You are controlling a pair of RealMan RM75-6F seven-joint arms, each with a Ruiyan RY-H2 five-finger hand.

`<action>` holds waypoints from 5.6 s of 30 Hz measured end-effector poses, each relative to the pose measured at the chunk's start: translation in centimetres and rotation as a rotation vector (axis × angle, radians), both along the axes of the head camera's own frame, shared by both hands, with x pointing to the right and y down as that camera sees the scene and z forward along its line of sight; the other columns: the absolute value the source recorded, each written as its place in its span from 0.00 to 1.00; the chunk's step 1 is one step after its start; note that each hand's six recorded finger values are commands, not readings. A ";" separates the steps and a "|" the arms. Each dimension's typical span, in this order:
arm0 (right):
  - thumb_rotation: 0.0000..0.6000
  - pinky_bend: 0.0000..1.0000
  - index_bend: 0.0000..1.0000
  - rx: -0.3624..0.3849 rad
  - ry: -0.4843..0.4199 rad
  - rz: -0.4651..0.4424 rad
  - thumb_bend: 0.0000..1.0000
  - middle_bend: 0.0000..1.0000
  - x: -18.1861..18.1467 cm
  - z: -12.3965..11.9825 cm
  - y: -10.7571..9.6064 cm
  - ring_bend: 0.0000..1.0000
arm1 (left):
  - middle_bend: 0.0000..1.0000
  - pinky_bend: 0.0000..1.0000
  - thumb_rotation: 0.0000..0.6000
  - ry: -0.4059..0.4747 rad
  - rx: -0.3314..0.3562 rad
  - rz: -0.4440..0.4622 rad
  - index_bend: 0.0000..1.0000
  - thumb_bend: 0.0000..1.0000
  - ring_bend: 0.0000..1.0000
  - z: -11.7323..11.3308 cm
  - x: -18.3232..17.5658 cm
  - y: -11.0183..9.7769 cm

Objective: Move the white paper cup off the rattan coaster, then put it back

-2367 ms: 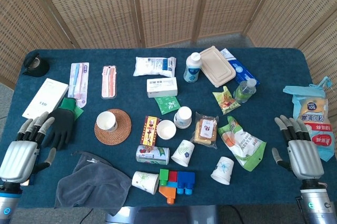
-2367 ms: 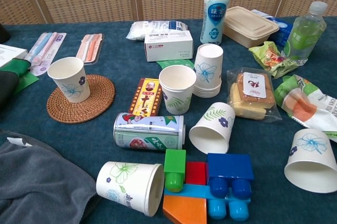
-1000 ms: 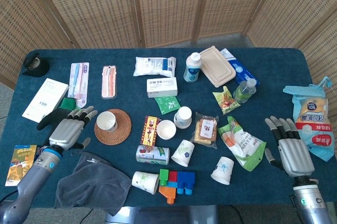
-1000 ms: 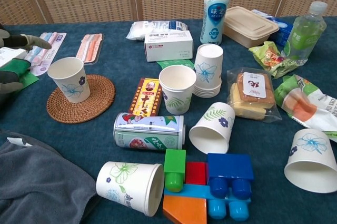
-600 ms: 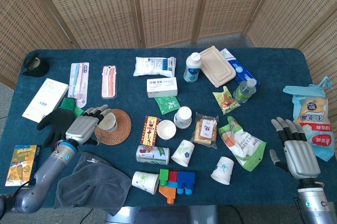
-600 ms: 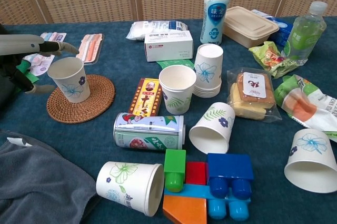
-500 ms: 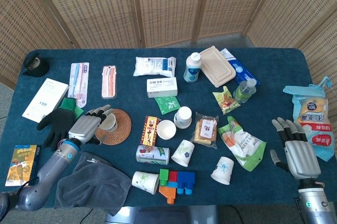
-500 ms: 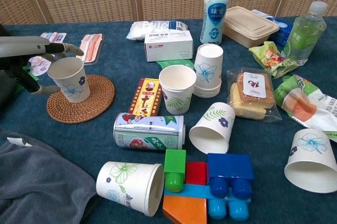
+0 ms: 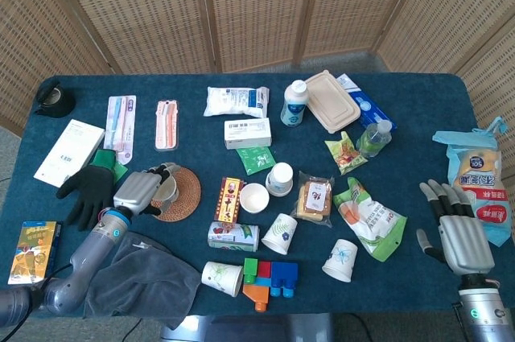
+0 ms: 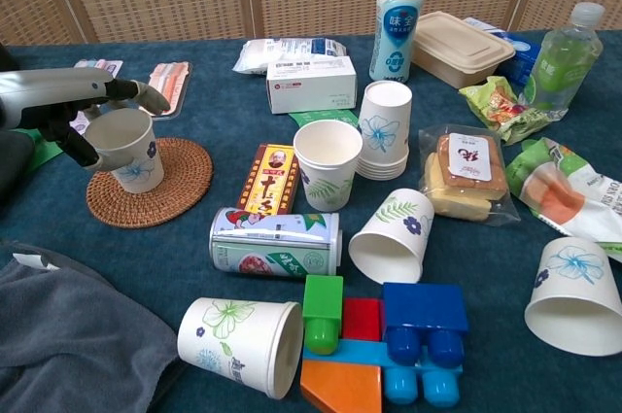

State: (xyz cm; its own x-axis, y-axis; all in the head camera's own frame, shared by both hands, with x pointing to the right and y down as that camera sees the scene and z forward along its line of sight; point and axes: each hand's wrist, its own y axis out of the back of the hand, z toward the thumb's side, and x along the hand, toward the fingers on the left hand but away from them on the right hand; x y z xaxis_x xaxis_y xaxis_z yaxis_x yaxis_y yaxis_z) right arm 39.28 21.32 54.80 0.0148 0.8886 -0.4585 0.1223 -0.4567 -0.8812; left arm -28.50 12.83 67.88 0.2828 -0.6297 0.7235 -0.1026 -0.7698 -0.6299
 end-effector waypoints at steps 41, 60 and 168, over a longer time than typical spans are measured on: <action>1.00 0.00 0.00 0.017 -0.022 0.011 0.45 0.00 0.4 -0.4 0.3 0.00 | 0.24 0.44 1.00 -0.488 0.103 0.637 0.22 0.50 0.32 -1.8 3.3 -1.5; 1.00 0.00 0.00 0.026 -0.030 0.014 0.45 0.00 0.6 -0.9 0.5 0.00 | 0.00 0.23 1.00 -0.518 0.075 0.618 0.00 0.49 0.00 -0.1 5.1 -0.5; 1.00 0.00 0.00 0.024 -0.009 -0.034 0.45 0.00 -2.2 -2.0 0.8 0.00 | 0.01 0.13 1.00 -0.088 -0.093 0.361 0.17 0.45 0.00 -1.3 -5.8 7.1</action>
